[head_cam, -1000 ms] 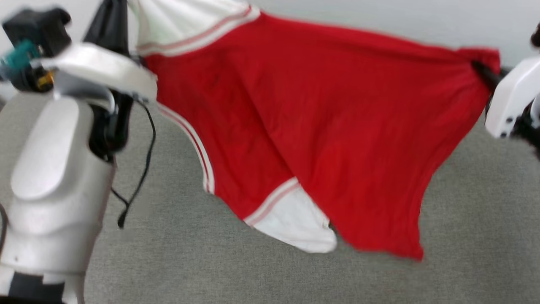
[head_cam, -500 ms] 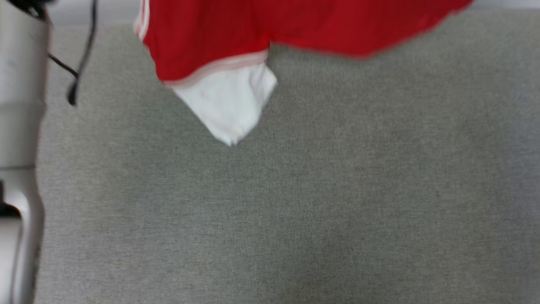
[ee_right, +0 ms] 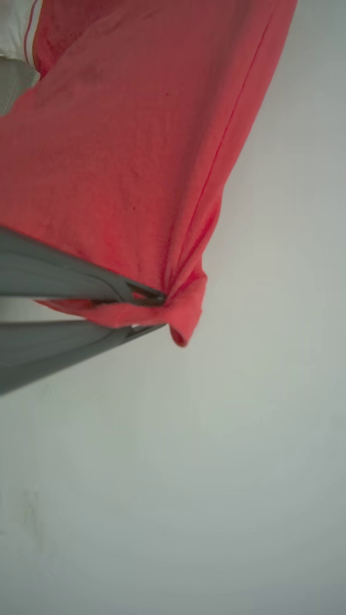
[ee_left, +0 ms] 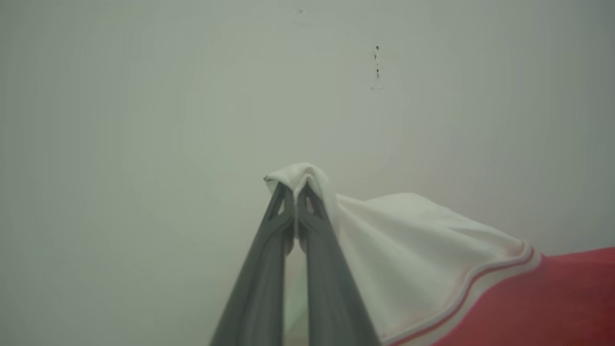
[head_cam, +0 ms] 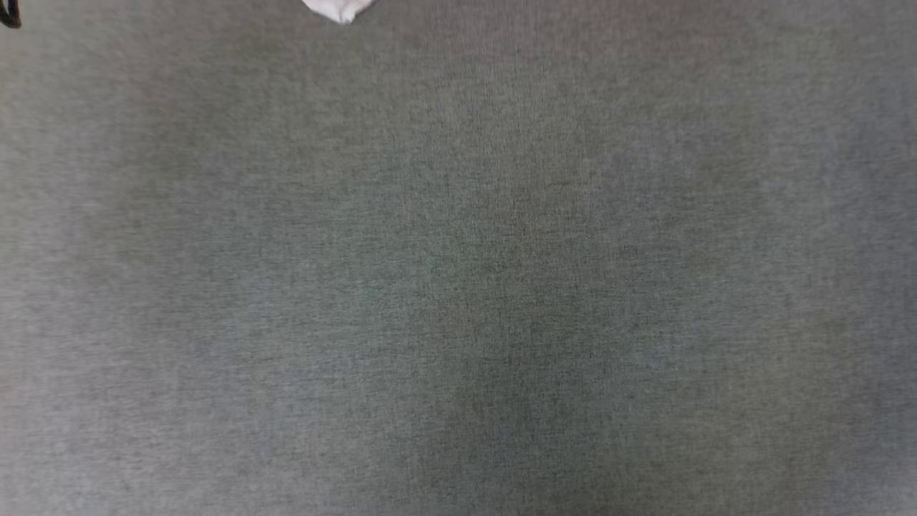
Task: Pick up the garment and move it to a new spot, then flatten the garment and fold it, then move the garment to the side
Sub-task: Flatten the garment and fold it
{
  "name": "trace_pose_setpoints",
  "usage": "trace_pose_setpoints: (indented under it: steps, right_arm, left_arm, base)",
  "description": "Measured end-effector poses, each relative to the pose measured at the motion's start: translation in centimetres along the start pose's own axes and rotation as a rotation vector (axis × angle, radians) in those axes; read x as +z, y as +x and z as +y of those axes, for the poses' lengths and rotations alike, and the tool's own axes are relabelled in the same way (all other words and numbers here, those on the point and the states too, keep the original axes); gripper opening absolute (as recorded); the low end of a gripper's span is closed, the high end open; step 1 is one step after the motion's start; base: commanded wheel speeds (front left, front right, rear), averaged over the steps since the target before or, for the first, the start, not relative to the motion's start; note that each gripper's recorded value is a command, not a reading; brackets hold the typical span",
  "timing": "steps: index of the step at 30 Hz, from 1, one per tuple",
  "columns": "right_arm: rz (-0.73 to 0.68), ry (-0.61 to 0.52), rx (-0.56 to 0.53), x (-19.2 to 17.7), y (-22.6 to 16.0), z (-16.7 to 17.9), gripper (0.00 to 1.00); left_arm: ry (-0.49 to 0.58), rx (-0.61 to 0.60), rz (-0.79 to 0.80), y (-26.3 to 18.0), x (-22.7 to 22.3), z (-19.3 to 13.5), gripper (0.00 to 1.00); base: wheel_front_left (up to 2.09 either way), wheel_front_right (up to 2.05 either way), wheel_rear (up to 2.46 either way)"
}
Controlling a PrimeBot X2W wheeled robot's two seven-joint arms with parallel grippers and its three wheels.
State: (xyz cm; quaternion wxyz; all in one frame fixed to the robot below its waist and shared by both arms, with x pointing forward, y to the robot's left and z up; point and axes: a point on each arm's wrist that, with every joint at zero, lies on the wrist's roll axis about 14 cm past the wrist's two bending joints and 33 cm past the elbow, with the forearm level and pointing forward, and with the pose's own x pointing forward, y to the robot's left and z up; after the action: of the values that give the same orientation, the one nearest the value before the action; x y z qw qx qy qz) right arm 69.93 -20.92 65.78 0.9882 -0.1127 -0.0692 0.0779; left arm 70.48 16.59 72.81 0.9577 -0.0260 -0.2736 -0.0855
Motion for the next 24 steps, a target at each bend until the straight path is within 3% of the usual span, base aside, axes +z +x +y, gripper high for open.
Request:
trace_pose_setpoints:
  steps: [11, 17, 24]
  right_arm:
    - [0.165, 0.071, 0.058, -10.5, 1.8, 3.5, 0.0]
    - [0.21, 0.115, 0.077, -12.4, 0.9, 4.9, 0.0]
    - [0.302, 0.197, 0.097, -15.3, -4.2, 6.6, 0.0]
  left_arm:
    - [-0.06, 0.053, 0.224, -3.1, -12.8, 1.2, 0.0]
    - [-0.117, 0.073, 0.324, -6.0, -15.5, 1.1, 0.0]
    - [-0.186, 0.114, 0.444, -12.2, -16.1, 1.2, 0.0]
  base:
    - [0.0, 0.0, 0.0]
    - [0.0, 0.0, 0.0]
    - [0.0, 0.0, 0.0]
